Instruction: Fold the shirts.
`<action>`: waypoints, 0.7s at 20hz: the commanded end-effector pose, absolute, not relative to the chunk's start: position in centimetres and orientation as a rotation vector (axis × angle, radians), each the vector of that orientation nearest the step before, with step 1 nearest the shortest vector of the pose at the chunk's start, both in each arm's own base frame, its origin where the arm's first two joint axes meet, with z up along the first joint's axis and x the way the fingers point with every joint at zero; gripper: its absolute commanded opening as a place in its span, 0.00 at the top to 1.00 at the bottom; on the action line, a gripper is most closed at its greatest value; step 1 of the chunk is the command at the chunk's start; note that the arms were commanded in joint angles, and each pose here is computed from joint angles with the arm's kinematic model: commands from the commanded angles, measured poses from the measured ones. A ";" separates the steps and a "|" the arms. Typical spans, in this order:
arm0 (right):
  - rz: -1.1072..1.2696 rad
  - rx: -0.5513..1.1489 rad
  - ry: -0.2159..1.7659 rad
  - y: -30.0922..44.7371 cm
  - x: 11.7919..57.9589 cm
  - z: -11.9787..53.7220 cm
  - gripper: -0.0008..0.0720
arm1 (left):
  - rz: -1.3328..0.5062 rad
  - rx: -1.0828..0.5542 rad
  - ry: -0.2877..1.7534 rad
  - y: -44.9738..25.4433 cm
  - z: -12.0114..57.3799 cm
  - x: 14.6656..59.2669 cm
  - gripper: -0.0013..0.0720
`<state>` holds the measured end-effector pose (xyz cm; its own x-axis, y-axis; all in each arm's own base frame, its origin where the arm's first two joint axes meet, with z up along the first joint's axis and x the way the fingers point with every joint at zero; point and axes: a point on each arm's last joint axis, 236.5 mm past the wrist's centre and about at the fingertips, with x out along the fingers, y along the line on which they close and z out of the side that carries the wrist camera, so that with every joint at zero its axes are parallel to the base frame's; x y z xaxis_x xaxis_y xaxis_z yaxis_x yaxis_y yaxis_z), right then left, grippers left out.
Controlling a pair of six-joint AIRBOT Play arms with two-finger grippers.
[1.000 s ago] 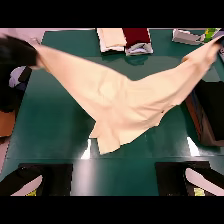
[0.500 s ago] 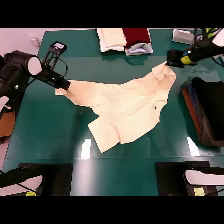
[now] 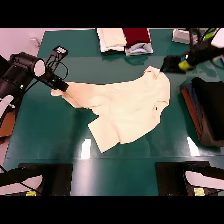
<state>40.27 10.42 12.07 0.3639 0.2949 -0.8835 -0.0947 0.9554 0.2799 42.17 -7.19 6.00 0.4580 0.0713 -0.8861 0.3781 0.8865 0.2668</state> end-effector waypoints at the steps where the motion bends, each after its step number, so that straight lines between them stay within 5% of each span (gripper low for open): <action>1: 0.242 0.200 1.346 11.2 33.5 6.9 0.45 | -0.198 0.456 1.113 -7.2 5.7 41.7 0.95; 2: 0.225 0.210 1.395 10.9 31.8 5.0 0.44 | -0.196 0.457 1.124 -7.1 5.6 41.5 0.95; 4: 0.167 0.252 1.502 9.7 28.2 0.8 0.21 | -0.195 0.458 1.138 -7.0 5.5 41.2 0.95; 8: 0.075 0.389 1.643 8.7 23.3 -6.0 0.20 | -0.199 0.453 1.137 -7.1 5.5 41.2 0.95; 14: 0.106 0.457 1.530 11.4 25.5 -8.0 0.28 | -0.200 0.452 1.137 -7.1 5.5 41.2 0.95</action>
<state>24.68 10.41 -6.93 0.0101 0.3313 -0.9435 0.2014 0.9235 0.3265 41.19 -7.13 5.53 0.4166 0.0739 -0.9061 0.3777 0.8925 0.2465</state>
